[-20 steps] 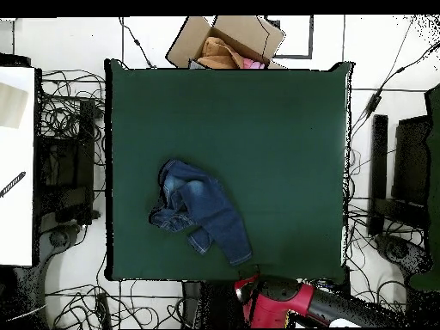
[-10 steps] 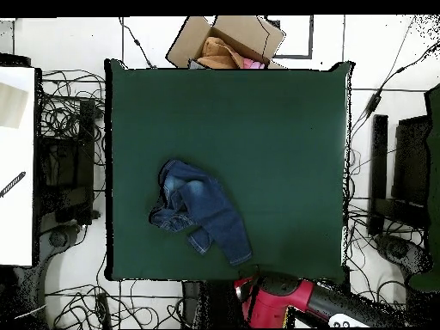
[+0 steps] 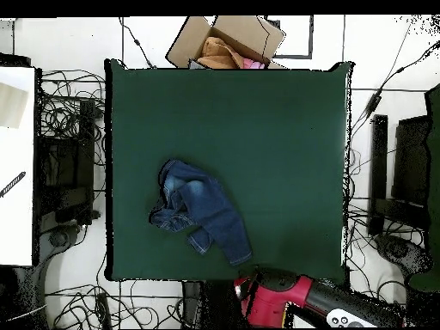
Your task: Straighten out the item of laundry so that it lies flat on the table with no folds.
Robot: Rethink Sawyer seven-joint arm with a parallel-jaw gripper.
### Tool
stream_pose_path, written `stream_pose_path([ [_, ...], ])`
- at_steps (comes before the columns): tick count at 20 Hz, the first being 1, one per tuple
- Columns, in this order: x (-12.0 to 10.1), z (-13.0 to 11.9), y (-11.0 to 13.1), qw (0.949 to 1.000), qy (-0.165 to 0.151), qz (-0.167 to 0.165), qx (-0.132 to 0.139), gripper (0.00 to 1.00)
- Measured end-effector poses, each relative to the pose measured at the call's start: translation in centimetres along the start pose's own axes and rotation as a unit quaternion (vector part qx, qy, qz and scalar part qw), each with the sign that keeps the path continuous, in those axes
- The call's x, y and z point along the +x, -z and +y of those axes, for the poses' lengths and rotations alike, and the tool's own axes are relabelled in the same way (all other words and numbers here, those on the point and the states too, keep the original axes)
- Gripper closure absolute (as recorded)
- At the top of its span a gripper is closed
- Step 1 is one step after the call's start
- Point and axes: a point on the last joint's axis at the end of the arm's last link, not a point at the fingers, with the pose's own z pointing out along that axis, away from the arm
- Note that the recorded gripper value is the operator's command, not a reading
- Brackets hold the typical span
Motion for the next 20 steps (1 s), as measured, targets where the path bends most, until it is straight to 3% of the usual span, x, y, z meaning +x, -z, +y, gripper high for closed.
stream_pose_path([
  [14, -0.5, 0.2, 0.1, 0.9998, 0.011, 0.013, 0.006, 0.00],
  [20, -1.8, 0.0, -0.2, 0.9998, 0.013, 0.014, 0.011, 0.00],
])
